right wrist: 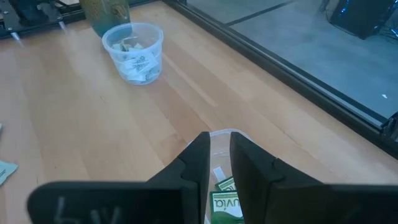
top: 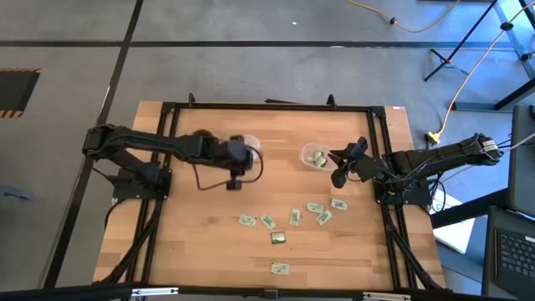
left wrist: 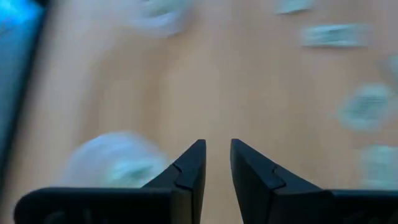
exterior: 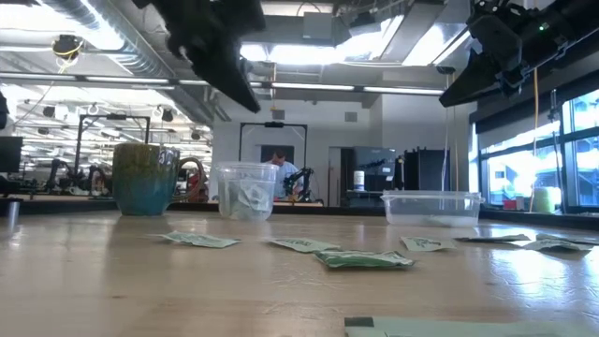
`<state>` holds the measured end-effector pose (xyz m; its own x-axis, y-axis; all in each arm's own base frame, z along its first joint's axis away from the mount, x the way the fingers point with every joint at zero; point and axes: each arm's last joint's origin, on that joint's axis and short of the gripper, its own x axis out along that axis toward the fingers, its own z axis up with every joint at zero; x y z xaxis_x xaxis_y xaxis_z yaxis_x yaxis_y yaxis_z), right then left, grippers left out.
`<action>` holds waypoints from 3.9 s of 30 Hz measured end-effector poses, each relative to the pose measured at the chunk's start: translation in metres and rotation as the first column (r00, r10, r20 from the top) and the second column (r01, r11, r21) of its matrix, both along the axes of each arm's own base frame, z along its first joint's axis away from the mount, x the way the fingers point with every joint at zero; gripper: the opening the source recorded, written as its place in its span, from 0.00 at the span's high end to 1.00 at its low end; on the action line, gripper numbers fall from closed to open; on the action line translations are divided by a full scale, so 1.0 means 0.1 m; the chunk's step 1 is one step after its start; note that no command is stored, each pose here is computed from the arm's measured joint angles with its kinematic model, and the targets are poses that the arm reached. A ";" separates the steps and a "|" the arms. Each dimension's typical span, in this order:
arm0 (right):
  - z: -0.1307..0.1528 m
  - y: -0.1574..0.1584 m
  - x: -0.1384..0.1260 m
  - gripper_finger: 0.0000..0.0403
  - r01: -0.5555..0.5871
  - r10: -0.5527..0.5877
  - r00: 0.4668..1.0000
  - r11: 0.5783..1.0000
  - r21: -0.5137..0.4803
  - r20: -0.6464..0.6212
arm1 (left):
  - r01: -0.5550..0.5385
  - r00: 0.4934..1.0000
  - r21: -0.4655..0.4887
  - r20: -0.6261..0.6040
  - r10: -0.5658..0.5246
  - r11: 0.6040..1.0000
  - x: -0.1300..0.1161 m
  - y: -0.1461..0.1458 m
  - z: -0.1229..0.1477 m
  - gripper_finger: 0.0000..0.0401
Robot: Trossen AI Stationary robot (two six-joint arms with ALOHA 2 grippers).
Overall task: Pick and place items into bin
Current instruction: Put the white stevia packet into the left transparent bin
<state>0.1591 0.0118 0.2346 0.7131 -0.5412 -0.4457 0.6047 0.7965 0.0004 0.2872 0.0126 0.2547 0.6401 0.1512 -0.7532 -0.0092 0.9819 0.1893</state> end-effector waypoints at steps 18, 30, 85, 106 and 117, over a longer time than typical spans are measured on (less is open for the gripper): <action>-0.02 0.00 0.02 0.83 0.000 0.000 1.000 1.000 -0.002 -0.010 | 0.297 0.921 -0.133 -0.220 -0.321 0.945 0.18 -1.02 -0.71 0.82; -0.03 0.01 0.03 0.83 0.005 -0.005 1.000 1.000 0.005 -0.011 | 0.261 0.914 -0.109 -0.290 -0.282 0.959 0.27 -1.19 -1.09 0.84; -0.03 0.01 0.03 0.83 0.002 -0.002 1.000 1.000 -0.001 -0.016 | -0.209 0.972 0.277 -0.043 0.229 0.938 -0.11 -0.12 -0.16 0.99; -0.03 0.01 0.03 0.83 -0.001 0.000 1.000 1.000 -0.004 -0.019 | -0.250 0.916 0.283 -0.240 0.321 0.926 0.08 0.52 -0.67 0.98; -0.03 0.01 0.03 0.83 -0.001 0.001 1.000 1.000 -0.006 -0.020 | -0.279 0.923 0.310 -0.173 0.343 0.909 0.15 0.53 -0.47 0.86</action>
